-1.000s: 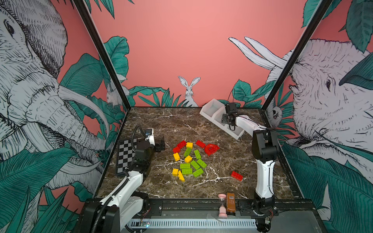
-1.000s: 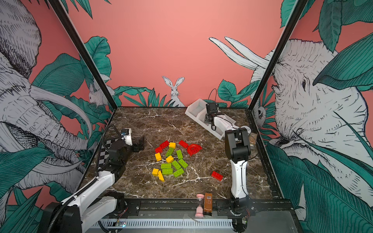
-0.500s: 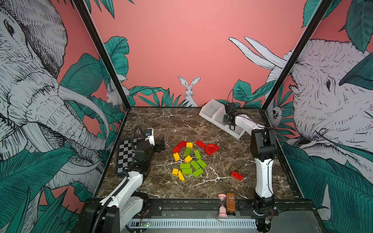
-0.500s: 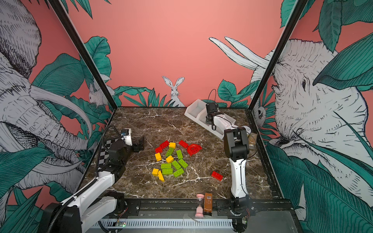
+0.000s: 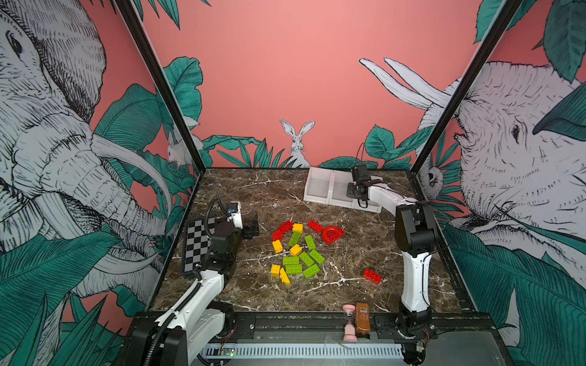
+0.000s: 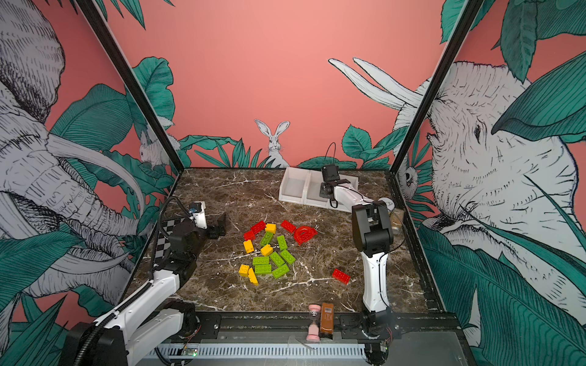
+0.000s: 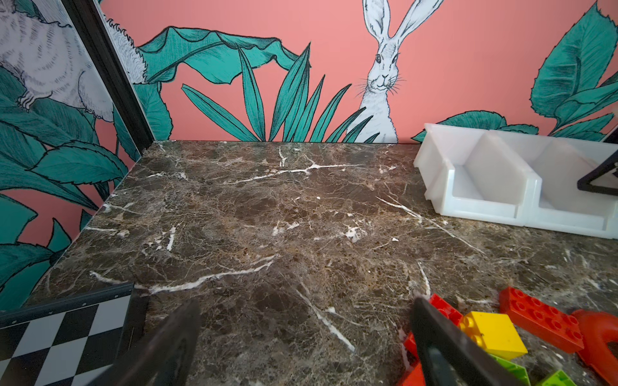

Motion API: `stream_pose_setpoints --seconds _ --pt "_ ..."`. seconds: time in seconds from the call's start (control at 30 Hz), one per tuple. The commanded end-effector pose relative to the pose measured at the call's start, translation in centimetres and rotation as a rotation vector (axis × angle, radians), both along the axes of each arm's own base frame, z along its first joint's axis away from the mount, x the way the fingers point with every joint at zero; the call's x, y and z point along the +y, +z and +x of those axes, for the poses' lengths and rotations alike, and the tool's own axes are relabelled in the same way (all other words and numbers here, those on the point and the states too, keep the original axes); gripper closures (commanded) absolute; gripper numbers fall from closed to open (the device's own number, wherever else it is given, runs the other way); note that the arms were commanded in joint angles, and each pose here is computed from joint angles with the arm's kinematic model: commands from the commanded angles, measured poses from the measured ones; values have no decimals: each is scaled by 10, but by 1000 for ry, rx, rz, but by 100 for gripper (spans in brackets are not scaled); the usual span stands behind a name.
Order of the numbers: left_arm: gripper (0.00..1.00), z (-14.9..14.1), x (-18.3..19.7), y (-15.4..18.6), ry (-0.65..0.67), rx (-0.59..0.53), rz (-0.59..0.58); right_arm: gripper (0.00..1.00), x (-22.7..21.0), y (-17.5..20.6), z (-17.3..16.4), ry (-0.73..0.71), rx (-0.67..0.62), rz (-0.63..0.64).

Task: Sort the legos into containers by color
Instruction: Rotate the container at the top-center of the table.

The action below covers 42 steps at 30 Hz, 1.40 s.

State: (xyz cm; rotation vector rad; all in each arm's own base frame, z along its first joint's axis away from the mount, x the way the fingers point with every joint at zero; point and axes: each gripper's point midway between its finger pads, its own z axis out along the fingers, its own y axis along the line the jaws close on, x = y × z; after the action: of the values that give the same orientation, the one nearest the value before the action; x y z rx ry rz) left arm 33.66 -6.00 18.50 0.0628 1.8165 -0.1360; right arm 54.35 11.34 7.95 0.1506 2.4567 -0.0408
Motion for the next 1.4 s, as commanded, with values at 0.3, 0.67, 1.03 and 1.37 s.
stream_pose_setpoints --seconds 0.3,0.67,1.03,1.37 --pt "2 -5 0 6 -6 -28 -8 89 36 18 -20 147 -17 12" --pt "2 -4 0 5 -4 -22 -9 42 40 48 -22 198 -67 9" --pt "2 -5 -4 8 -20 -25 -19 27 24 98 -143 334 120 8" --pt "2 -8 -4 14 -28 -35 -22 23 -2 36 -315 321 600 -62"
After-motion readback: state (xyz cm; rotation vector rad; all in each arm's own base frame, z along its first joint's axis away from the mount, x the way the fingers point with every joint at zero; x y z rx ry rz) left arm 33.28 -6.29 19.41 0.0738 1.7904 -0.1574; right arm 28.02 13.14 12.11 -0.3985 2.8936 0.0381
